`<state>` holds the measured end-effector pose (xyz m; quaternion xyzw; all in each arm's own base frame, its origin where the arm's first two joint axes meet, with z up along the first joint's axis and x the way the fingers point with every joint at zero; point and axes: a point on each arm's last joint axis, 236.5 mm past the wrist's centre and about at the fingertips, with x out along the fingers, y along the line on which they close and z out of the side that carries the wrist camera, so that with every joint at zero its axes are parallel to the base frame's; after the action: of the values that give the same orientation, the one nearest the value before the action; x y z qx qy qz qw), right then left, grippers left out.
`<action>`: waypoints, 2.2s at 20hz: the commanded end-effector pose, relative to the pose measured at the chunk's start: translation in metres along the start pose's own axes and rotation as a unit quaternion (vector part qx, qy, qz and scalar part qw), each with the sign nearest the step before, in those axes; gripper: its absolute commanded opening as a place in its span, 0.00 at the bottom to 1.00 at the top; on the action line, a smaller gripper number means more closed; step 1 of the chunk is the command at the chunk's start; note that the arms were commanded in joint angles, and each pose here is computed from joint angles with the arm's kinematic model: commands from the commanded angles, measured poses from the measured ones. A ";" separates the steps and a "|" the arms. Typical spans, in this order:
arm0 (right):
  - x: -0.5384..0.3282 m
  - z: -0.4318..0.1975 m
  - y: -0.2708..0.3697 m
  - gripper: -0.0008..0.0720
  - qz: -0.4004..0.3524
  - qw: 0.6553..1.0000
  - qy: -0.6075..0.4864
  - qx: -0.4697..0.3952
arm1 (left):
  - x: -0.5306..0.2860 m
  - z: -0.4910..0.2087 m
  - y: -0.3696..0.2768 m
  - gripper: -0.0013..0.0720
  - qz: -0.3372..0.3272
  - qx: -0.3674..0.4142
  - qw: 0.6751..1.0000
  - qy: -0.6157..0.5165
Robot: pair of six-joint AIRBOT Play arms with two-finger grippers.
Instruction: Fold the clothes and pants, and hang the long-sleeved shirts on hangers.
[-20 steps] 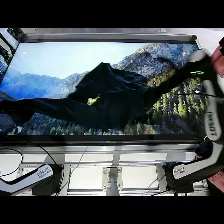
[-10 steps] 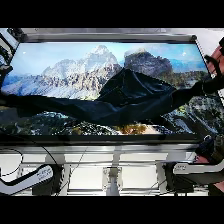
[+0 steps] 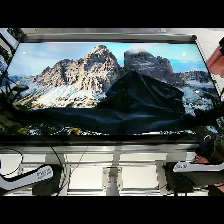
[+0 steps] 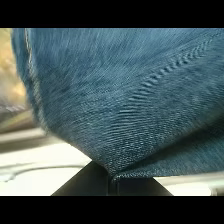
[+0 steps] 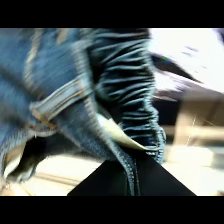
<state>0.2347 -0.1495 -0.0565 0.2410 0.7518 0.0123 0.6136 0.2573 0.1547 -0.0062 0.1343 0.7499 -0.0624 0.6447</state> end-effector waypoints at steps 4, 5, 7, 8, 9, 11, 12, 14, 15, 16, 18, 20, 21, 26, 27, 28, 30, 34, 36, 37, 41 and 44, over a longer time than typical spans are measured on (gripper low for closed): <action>0.001 -0.018 -0.057 0.03 -0.041 0.991 -0.009 0.128 | 0.046 -0.042 -0.023 0.11 -0.051 0.024 0.991 0.120; 0.001 -0.018 -0.057 0.03 -0.042 0.991 -0.008 0.128 | 0.047 -0.044 -0.025 0.26 -0.058 0.025 0.990 0.127; 0.001 -0.020 -0.056 0.03 -0.041 0.991 -0.005 0.129 | 0.048 -0.046 -0.029 0.44 -0.065 0.028 0.988 0.136; 0.001 -0.022 -0.056 0.03 -0.040 0.991 -0.001 0.129 | 0.047 -0.046 -0.030 0.44 -0.065 0.030 0.988 0.138; 0.001 -0.024 -0.056 0.05 -0.041 0.991 0.004 0.129 | 0.047 -0.047 -0.031 0.46 -0.067 0.035 0.987 0.140; 0.001 -0.026 -0.056 0.41 -0.042 0.991 0.008 0.129 | 0.046 -0.046 -0.030 0.50 -0.064 0.041 0.987 0.140; 0.001 -0.025 -0.056 0.52 -0.042 0.991 0.007 0.129 | 0.046 -0.043 -0.030 0.50 -0.063 0.041 0.988 0.135; -0.009 -0.021 -0.058 0.55 -0.047 0.991 -0.002 0.127 | 0.042 -0.032 -0.029 0.50 -0.050 0.051 0.990 0.123; -0.019 -0.016 -0.059 0.55 -0.052 0.991 -0.012 0.126 | 0.037 -0.022 -0.027 0.50 -0.038 0.060 0.991 0.111; -0.032 -0.010 -0.060 0.55 -0.057 0.990 -0.026 0.129 | 0.028 -0.004 -0.027 0.51 -0.019 0.067 0.993 0.090; -0.067 0.009 -0.057 0.55 -0.061 0.985 -0.073 0.142 | 0.002 0.040 -0.033 0.56 0.018 0.092 0.995 0.035; -0.101 0.031 -0.040 0.55 -0.037 0.982 -0.128 0.131 | -0.032 0.093 -0.062 0.58 0.044 0.147 0.987 -0.037; -0.114 0.041 -0.028 0.59 -0.023 0.981 -0.152 0.119 | -0.051 0.123 -0.084 0.58 0.057 0.178 0.979 -0.082; -0.137 0.085 0.049 0.81 0.026 0.974 -0.226 0.004 | -0.138 0.244 -0.254 0.58 0.109 0.350 0.884 -0.291; -0.133 0.091 0.062 0.81 0.022 0.974 -0.225 -0.021 | -0.141 0.259 -0.296 0.58 0.102 0.382 0.864 -0.312; -0.128 0.097 0.075 0.81 0.019 0.973 -0.226 -0.041 | -0.139 0.272 -0.332 0.58 0.089 0.400 0.853 -0.324; -0.116 0.106 0.099 0.81 0.014 0.971 -0.225 -0.079 | -0.121 0.297 -0.389 0.58 0.062 0.418 0.846 -0.326; -0.100 0.118 0.124 0.81 -0.010 0.965 -0.229 -0.127 | -0.090 0.340 -0.464 0.58 0.004 0.422 0.842 -0.337; -0.098 0.121 0.132 0.81 -0.012 0.962 -0.232 -0.141 | -0.091 0.344 -0.496 0.58 -0.051 0.415 0.835 -0.359; -0.099 0.123 0.134 0.81 -0.013 0.961 -0.236 -0.143 | -0.096 0.343 -0.509 0.58 -0.082 0.408 0.830 -0.371; -0.099 0.125 0.135 0.81 -0.014 0.960 -0.240 -0.143 | -0.118 0.341 -0.538 0.65 -0.184 0.372 0.816 -0.402; -0.099 0.125 0.135 0.81 -0.014 0.960 -0.240 -0.143 | -0.104 0.338 -0.538 0.65 -0.222 0.354 0.826 -0.377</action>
<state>0.4088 -0.1039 0.0459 0.1387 0.5783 0.0519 0.8023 0.4483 -0.4501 0.0001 0.2100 0.3704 -0.4898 0.7607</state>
